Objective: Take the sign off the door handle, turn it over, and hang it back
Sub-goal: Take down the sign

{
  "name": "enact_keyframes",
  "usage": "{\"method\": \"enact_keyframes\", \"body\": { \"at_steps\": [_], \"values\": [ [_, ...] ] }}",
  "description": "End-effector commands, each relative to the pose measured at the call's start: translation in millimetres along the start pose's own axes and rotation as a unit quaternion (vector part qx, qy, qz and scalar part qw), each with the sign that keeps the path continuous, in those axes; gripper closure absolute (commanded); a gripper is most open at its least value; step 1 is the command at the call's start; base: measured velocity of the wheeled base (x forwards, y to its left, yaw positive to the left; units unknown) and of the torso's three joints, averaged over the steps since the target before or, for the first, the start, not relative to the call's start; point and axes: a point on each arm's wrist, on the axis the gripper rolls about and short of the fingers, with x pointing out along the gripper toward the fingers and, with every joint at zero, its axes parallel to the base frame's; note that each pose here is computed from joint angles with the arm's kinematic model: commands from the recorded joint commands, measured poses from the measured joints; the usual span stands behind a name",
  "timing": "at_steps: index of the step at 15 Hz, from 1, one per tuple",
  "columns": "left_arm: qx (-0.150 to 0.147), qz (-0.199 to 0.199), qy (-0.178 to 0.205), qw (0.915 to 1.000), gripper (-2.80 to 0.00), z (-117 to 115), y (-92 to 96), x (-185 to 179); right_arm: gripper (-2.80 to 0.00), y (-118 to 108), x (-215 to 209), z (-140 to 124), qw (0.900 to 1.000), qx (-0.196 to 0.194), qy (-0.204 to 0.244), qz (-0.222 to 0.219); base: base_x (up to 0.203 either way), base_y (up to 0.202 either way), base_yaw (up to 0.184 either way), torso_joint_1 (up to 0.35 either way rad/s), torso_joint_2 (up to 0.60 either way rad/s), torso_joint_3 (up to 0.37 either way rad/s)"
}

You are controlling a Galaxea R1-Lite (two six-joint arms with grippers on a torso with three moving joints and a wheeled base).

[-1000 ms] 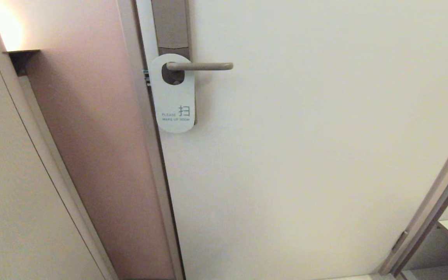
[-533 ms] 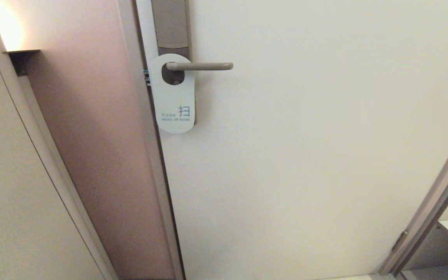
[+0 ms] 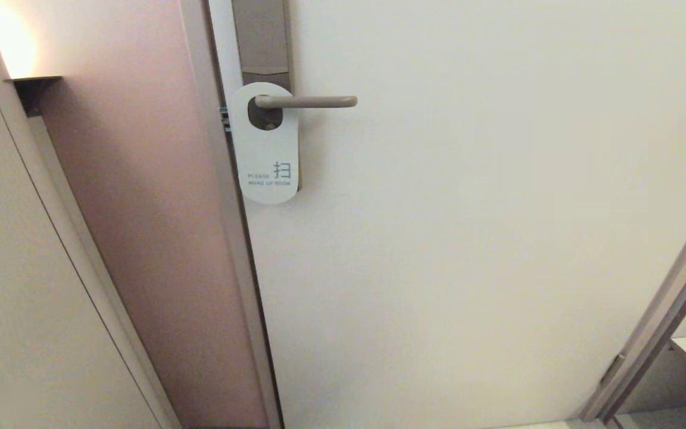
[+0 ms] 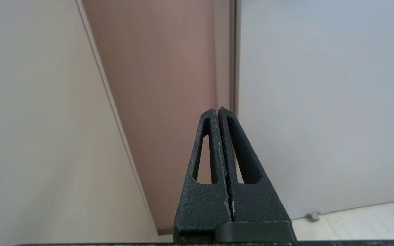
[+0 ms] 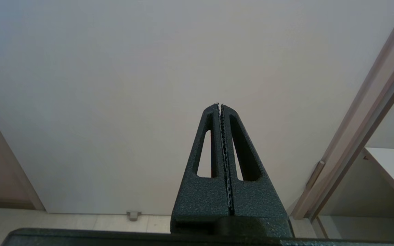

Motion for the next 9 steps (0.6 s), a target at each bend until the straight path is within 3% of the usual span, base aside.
{"method": "enact_keyframes", "body": {
  "at_steps": [1,6,9],
  "values": [
    [-0.006,-0.010,0.037,0.9992,0.00,23,1.9,14,0.00,0,0,0,1.000,0.000,0.000,0.000,0.000,0.000,0.000,0.000,0.00,0.000],
    [-0.034,-0.053,0.097,0.9933,0.00,89,3.8,67,0.00,0,0,0,1.000,0.000,0.000,0.000,0.000,0.000,0.000,0.000,0.00,0.000],
    [-0.037,-0.061,0.126,0.9895,0.00,102,2.5,93,0.00,0,0,0,1.000,0.000,0.000,0.000,0.000,0.000,0.000,0.000,0.00,0.000]
  ]
}}
